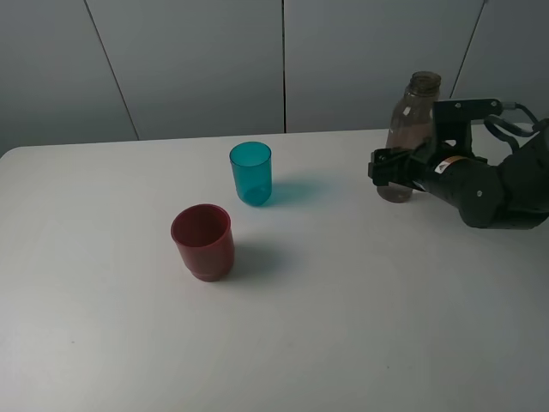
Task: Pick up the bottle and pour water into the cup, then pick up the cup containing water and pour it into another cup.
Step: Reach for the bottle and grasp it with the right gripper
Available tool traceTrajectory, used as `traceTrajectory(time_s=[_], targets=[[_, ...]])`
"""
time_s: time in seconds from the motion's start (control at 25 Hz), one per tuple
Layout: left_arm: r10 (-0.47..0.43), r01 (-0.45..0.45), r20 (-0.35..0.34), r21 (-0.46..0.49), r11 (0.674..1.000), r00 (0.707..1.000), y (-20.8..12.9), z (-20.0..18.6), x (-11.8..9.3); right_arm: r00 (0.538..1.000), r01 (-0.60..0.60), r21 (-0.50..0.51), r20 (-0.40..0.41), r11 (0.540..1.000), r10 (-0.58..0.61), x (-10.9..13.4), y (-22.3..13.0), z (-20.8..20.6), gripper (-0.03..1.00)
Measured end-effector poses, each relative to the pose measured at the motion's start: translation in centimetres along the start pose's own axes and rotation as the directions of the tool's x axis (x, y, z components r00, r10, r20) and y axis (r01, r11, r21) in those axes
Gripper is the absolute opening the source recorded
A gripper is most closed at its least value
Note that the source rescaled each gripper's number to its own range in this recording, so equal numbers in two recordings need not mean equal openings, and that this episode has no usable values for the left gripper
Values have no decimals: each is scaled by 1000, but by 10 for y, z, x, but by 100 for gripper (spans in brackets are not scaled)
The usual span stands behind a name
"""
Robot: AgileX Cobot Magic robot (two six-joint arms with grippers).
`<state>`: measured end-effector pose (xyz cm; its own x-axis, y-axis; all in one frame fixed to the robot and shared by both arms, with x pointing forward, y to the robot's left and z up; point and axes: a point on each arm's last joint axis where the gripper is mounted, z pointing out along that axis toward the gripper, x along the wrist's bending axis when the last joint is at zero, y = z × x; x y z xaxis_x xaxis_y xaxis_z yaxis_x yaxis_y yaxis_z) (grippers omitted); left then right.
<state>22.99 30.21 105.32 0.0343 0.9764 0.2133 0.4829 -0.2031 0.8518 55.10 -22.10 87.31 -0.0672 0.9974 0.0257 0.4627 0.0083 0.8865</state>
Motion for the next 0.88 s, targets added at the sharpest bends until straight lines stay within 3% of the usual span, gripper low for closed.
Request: traceTrajectory(time_s=[0.88], targets=[[0,0,0,0,1000,1000,0,0,0,998,-22,-126,52,992,29,-3,0,19,100]])
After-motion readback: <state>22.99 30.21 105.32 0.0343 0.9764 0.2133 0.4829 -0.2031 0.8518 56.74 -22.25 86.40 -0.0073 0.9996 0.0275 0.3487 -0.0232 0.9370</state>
